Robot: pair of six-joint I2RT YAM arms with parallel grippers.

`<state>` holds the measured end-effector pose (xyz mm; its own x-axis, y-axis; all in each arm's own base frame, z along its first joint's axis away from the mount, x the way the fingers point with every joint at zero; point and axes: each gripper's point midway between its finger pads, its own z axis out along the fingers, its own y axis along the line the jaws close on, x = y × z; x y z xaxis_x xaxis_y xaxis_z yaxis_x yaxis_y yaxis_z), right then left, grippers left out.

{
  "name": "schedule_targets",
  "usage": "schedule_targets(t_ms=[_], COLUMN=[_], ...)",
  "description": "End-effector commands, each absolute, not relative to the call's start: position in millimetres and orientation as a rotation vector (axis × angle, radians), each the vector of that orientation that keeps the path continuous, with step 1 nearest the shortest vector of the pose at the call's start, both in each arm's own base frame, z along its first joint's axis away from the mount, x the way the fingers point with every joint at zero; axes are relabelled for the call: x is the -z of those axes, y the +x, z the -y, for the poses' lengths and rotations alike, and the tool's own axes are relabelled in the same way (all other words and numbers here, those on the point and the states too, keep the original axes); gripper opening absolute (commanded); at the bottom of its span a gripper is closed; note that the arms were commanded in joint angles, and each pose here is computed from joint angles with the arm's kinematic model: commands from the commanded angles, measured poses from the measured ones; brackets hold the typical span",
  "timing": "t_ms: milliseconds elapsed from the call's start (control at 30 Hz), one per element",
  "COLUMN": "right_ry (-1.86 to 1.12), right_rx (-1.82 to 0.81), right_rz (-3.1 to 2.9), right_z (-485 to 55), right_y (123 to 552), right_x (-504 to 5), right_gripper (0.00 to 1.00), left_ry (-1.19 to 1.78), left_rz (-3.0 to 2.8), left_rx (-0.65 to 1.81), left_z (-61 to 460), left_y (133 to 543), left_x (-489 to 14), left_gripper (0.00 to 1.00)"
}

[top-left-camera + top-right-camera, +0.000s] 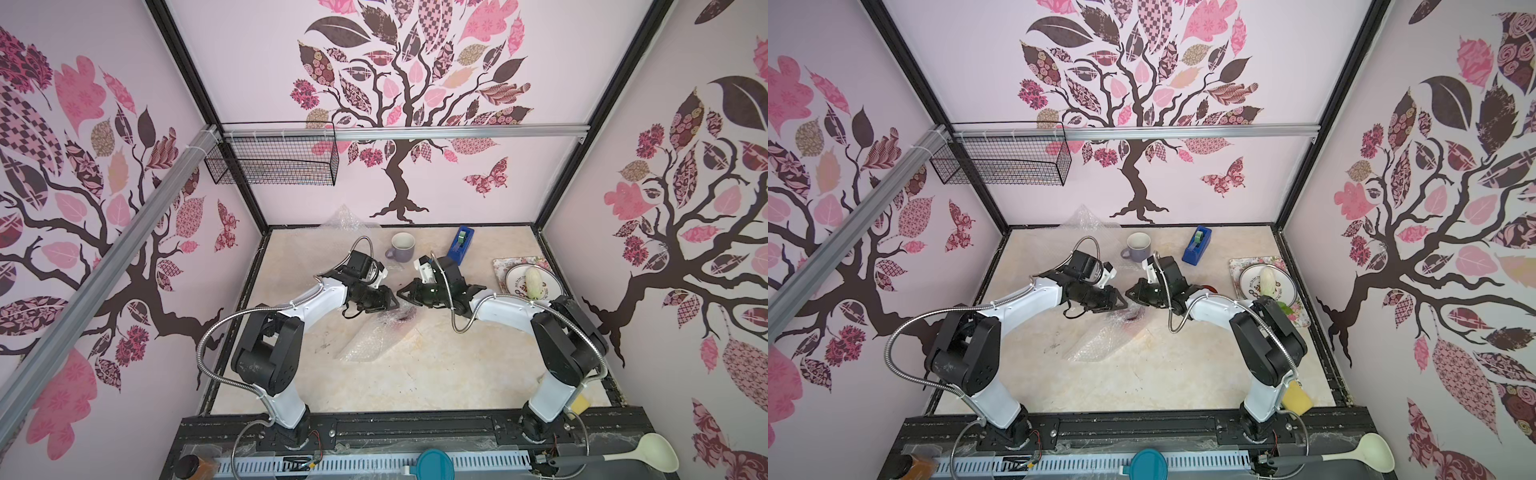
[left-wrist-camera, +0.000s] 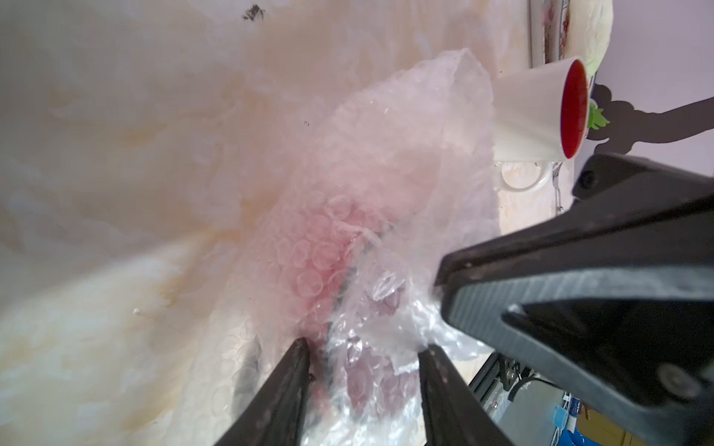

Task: Wrap mugs in bubble wrap
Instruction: Wrap the mug in bubble wrap.

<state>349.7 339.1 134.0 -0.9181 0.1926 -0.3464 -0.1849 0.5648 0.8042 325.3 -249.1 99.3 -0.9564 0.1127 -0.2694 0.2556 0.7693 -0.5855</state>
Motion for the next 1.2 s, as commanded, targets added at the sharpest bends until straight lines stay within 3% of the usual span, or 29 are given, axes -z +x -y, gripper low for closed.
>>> schedule_targets(t_ms=[0,200,367,500,867,1167], right_ry=[0.005,0.026,0.034,0.026,-0.18,-0.214], right_rx=[-1.335,-1.266,-1.209,-1.191,-0.951,-0.556], right_rz=[-2.421,-2.475,-2.522,-2.542,-2.646,-2.772], right_z=[-346,-337,-330,-327,-336,-302], right_y=[348,344,339,335,318,310], right_x=[-129,-122,-109,-99,-66,-26], right_gripper=[0.02,0.03,0.03,0.03,0.02,0.0], left_ry=[0.314,0.307,0.294,0.247,0.084,0.102], left_rz=[-2.768,-2.75,-2.658,-2.609,-2.754,-2.76], left_rx=[0.858,0.88,1.073,1.053,0.73,0.804], left_z=[247,251,270,263,221,230], left_y=[332,335,333,334,339,348], left_x=[-90,-94,-131,-156,-113,-106], left_gripper=[0.48,0.48,0.48,0.48,0.48,0.47])
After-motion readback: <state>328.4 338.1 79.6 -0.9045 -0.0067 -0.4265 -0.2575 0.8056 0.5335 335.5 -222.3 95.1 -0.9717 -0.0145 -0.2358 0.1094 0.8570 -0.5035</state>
